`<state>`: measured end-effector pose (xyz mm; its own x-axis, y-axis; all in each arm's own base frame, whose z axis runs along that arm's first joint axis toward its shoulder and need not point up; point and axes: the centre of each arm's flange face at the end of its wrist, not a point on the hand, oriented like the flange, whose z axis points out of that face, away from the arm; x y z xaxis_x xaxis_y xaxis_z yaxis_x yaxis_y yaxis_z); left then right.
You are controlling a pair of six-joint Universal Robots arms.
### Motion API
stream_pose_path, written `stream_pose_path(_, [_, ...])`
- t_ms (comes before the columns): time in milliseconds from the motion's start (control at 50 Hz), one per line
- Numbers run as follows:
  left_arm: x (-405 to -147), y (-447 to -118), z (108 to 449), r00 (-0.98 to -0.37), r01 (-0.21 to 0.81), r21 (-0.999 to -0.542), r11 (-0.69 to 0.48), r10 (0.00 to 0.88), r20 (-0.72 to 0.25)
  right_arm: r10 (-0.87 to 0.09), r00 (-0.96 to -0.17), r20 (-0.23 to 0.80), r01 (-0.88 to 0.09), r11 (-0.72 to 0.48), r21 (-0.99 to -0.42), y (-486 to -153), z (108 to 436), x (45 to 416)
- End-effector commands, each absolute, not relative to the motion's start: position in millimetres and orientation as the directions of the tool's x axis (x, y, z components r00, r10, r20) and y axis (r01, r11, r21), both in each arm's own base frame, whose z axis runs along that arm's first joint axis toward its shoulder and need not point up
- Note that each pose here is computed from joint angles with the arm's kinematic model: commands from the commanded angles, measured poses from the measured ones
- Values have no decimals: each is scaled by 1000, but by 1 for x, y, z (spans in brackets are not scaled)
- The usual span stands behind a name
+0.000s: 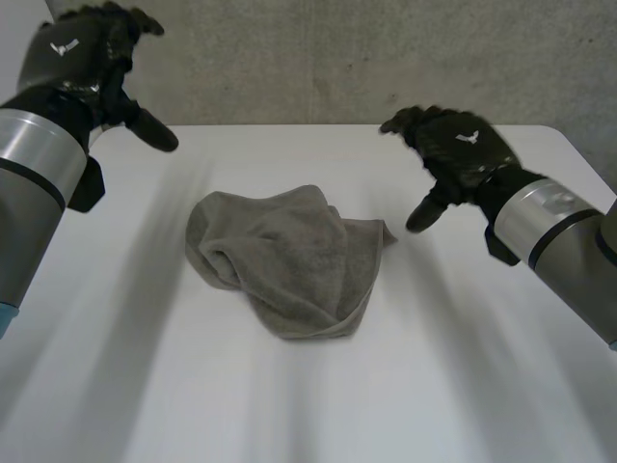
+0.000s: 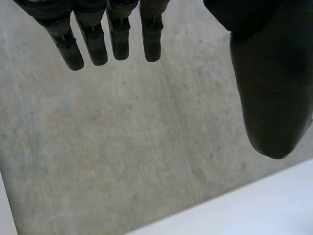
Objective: Fold the towel.
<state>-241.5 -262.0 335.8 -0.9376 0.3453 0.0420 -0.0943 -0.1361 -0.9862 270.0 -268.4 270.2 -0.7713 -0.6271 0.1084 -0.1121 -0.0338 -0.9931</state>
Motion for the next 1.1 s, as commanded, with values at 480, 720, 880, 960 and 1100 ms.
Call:
stream_pose_path(480, [-250,-270,294,-936,-3,-1000,29,351,13,-416,-901,124,-112,-55,-992,-300,284,236])
stream_pose_path(720, [-250,-270,293,-936,-2,-999,32,351,13,-393,-911,125,-112,-57,-992,-302,285,233])
stream_pose_path(880, [-251,-269,292,-936,-1,-999,35,352,13,-393,-911,123,-110,-56,-992,-302,285,233])
stream_pose_path(960, [-251,-269,291,-935,-2,-999,35,354,14,-397,-909,128,-114,-60,-992,-302,285,233])
stream_pose_path(1100, [-275,-237,280,-884,28,-997,72,468,9,-515,-829,216,-191,-103,-976,-300,281,242])
